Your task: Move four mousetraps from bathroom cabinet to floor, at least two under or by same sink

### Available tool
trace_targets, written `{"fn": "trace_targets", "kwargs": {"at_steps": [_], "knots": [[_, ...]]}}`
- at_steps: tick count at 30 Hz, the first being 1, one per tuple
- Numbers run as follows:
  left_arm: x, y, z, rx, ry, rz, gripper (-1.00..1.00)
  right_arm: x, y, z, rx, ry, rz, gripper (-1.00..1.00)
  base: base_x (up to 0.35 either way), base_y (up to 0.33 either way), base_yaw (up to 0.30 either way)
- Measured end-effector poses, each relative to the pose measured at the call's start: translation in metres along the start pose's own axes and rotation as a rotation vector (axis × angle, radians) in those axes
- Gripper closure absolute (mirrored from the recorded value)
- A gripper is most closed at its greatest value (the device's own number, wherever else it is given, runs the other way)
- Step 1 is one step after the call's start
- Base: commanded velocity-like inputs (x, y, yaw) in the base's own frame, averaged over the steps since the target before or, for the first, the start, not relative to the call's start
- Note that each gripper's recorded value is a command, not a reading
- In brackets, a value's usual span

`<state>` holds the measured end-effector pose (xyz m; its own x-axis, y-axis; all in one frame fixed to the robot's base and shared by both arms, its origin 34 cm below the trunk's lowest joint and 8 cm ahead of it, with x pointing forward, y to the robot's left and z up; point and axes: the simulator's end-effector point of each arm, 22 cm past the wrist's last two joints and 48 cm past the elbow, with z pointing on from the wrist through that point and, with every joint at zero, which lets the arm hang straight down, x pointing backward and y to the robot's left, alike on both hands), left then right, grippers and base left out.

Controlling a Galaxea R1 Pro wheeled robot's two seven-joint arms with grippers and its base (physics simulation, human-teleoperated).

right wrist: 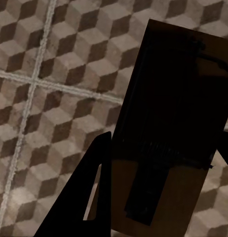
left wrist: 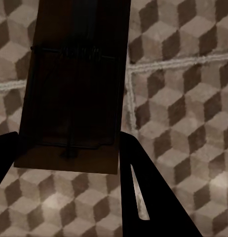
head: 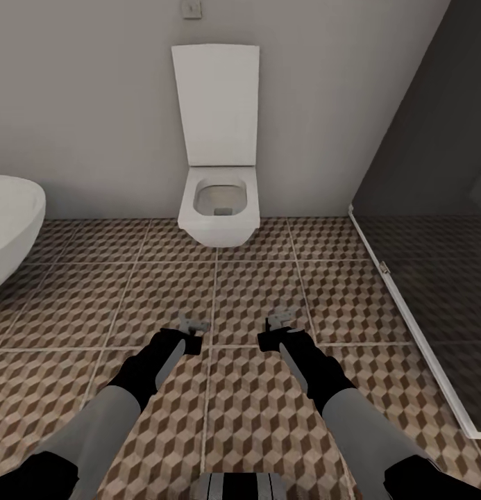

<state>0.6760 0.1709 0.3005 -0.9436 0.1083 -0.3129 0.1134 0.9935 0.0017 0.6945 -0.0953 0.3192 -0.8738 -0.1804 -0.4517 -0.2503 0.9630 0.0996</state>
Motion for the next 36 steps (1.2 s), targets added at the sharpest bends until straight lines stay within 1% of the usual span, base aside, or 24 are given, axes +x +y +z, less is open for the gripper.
{"fn": "trace_targets", "kwargs": {"at_steps": [13,24,33,36], "knots": [[0.024,-0.002,0.034,0.003,0.019,-0.001,1.00,0.029,-0.001,0.031,-0.004,0.020,0.004,1.00,0.000,0.000,0.000],[0.041,-0.004,0.061,0.005,0.021,-0.003,1.00,0.057,-0.001,0.057,-0.007,0.044,0.007,1.00,0.000,0.000,0.000],[0.059,-0.005,0.085,0.007,0.035,-0.003,1.00,0.078,-0.002,0.078,-0.009,0.058,0.010,1.00,0.000,0.000,0.000],[0.065,-0.005,0.091,0.008,0.047,-0.004,1.00,0.085,-0.001,0.083,-0.013,0.072,0.014,1.00,0.000,0.000,0.000]]}}
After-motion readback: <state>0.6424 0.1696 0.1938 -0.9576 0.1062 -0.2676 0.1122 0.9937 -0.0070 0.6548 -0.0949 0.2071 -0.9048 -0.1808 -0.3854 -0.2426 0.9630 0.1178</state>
